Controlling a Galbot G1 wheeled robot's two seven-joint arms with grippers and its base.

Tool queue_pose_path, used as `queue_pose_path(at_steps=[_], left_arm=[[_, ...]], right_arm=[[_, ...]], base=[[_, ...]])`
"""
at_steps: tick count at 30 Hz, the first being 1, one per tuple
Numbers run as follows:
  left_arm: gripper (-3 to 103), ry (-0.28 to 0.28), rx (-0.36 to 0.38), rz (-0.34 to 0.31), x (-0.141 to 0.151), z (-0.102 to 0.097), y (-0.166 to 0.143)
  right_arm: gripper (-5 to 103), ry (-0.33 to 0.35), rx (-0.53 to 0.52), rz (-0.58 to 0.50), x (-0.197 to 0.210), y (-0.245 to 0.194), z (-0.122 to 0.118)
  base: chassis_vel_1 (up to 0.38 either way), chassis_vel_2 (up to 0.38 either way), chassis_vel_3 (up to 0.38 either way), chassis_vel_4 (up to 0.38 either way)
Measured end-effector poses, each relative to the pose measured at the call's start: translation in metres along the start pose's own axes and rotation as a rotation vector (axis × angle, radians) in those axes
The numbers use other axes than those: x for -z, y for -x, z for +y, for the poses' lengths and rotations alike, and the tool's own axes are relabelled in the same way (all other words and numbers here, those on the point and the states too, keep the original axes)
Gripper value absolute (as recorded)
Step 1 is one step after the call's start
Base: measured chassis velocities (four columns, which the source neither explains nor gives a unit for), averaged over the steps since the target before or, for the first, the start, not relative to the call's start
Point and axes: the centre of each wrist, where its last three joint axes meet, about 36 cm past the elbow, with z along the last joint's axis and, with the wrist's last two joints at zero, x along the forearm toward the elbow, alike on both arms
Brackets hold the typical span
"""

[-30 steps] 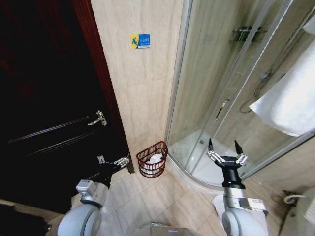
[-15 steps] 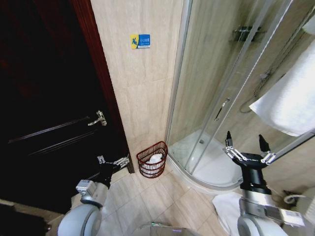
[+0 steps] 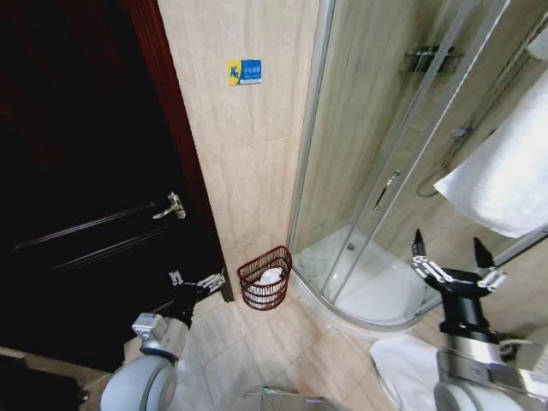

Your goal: Discard the used towel into the hamper.

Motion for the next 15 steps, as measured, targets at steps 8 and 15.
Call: queue_pose_path(at_steps=[8,15], left_arm=[[100,0.0,0.0,0.0,0.0,0.0,0.0],[100,0.0,0.0,0.0,0.0,0.0,0.0]], right_arm=[[100,0.01,0.005,0.0,0.0,0.001,-0.002],[100,0.021,0.023,-0.006,-0.002,0.005,0.006]], base=[[-0.138,-0.143,0.136,0.132],[-0.228,-0.231,0.228,0.22]])
